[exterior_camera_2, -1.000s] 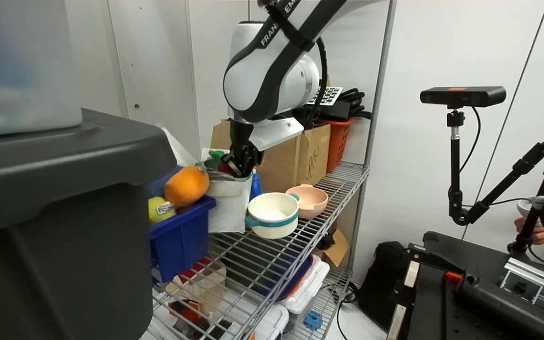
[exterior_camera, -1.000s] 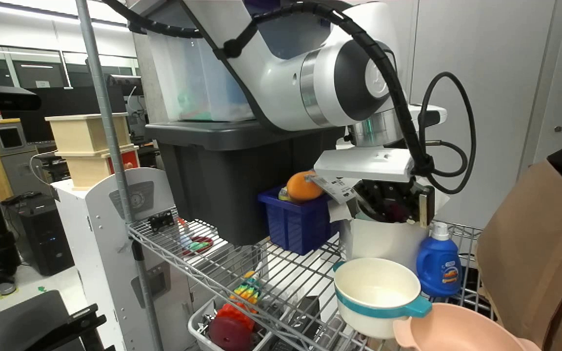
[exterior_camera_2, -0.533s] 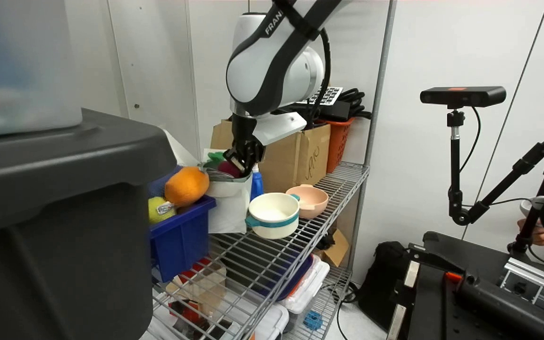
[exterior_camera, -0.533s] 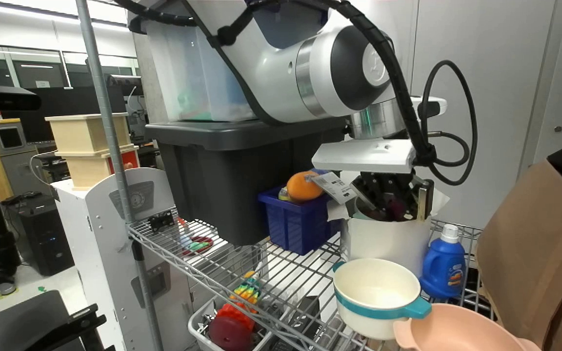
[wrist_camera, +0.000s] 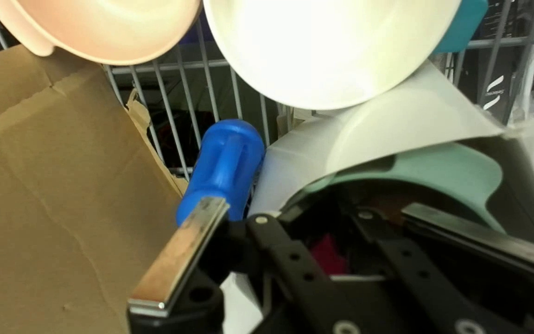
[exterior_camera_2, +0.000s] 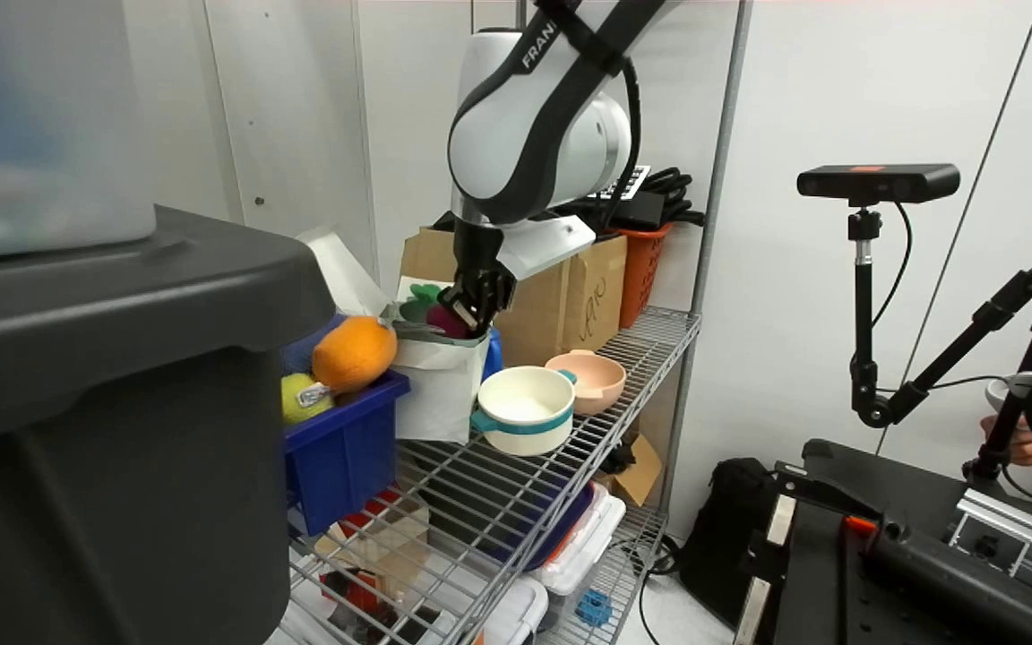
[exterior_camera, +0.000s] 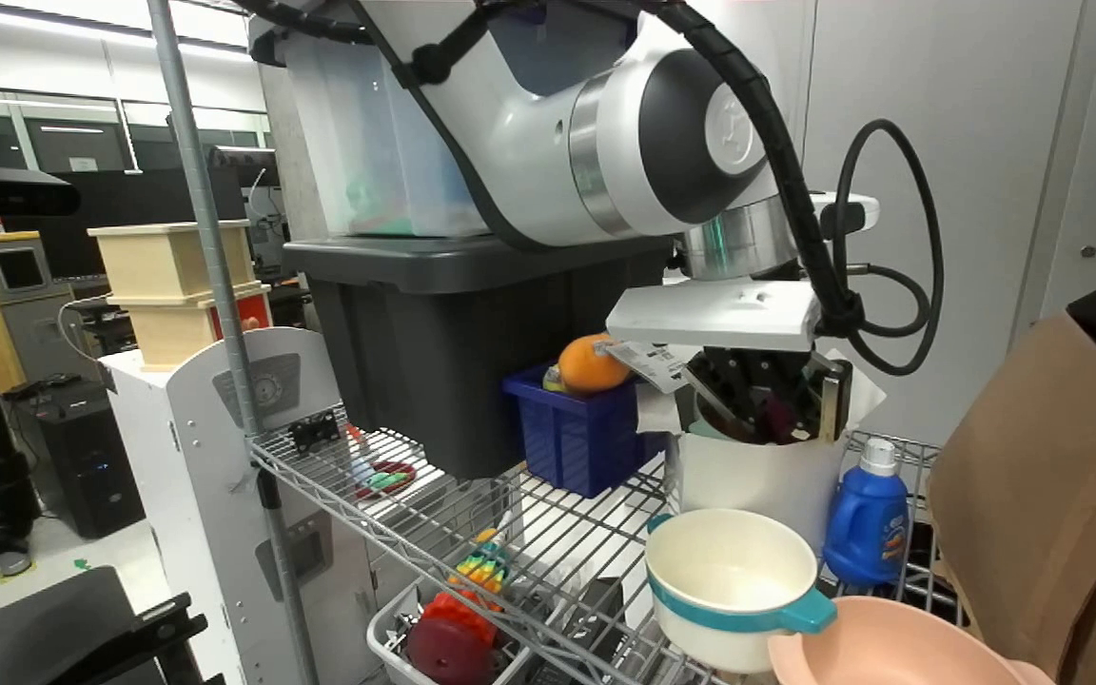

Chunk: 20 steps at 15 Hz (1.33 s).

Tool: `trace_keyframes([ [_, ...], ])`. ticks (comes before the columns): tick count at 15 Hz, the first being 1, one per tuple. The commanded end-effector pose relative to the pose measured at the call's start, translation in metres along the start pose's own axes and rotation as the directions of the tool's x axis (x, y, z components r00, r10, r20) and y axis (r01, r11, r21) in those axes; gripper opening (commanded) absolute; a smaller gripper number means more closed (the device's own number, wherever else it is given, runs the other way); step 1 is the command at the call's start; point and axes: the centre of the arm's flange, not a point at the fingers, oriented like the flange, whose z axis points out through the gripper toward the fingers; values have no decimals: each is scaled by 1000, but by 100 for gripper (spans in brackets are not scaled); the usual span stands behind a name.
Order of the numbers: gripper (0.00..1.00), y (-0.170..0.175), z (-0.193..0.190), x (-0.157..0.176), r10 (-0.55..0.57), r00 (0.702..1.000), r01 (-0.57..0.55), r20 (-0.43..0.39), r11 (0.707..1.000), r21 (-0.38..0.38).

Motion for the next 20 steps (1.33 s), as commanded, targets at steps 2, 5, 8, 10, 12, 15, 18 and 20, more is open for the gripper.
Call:
trace_keyframes([
  [2,1,4,-11,-9,-12,1000,13,-13,1000,5],
  [5,1,4,-14,-8,-13,1000,13,-13,1000,9],
  [8,1,2,-18,-7,-17,1000,18,-18,1000,9],
  [10,1,2,-22,-7,-19,1000,20,-21,1000,11],
  [12,1,3,-26,-6,-23,999,23,-26,1000,11],
  [15,1,3,-29,-7,-30,999,30,-29,999,12],
  [18,1,5,-30,-11,-39,999,39,-27,999,12],
  [20,1,7,-28,-16,-48,999,48,-25,999,8],
])
